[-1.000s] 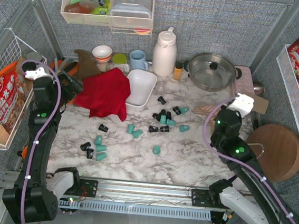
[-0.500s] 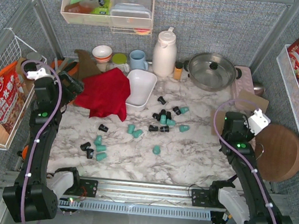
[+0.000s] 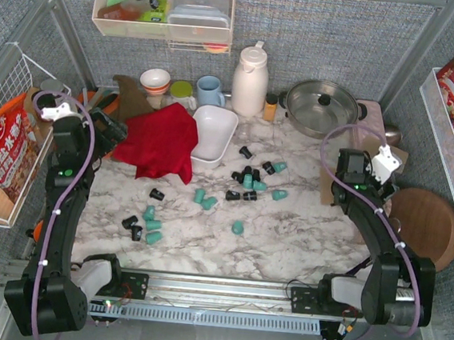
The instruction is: Mix the coffee capsules in the storage basket
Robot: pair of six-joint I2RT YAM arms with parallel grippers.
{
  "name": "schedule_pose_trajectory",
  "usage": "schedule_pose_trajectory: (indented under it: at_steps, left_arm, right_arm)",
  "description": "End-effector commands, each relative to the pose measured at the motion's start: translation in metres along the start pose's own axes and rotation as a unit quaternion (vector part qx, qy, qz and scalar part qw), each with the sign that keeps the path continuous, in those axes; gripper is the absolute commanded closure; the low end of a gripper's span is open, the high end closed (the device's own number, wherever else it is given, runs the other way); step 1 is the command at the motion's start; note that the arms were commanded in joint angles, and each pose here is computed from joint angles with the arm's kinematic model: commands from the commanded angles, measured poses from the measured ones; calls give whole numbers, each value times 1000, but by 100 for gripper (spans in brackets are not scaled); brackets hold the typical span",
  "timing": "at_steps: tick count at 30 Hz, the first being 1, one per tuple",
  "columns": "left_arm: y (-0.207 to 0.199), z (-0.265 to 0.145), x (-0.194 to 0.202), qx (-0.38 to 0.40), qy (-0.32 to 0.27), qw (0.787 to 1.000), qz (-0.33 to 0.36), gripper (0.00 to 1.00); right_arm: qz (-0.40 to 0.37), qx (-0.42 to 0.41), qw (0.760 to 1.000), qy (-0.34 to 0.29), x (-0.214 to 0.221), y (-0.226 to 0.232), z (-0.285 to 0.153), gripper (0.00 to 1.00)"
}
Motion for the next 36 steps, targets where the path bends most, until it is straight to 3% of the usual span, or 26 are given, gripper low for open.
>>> schedule_pose_trajectory:
  at_steps: [1,8,16,19,25,30,36]
  left_arm:
    - [-1,3,-4,5,-8,1000,10,1]
    - [4,12,5,-5,28,999,26,1]
    - [10,31,32,-5,111,993,45,1]
    - [5,34,51,-10,132,989,72,1]
    - [-8,36,107,4,191,969,156,3]
    - [-18,41,159,39,265,931,247,9]
    - [1,55,195,-5,304,899,315,11]
  right_arm:
    - [-23,-20,1000,1,-20,7,-3,9]
    - [-50,-100,993,-31,-49,13,-45,8]
    - [-91,-98,987,-93,-75,-2,-78,8]
    - [-93,-144,978,-116,-81,4,-97,8]
    - [-121,-275,941,-156,-70,41,-136,10]
    - [-127,-397,886,-203,-35,77,-149,11]
    - [-111,-459,851,-228,-5,87,-153,10]
Point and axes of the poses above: each gripper's point midway between its finger pads, its own z axis out along the fingers, its own y axis along the line the jaws close on, x = y × z, the point moved 4 cm from there along -z, back along the fingers, and after that the axes turned 12 degrees about -z, right-handed, at the moved point
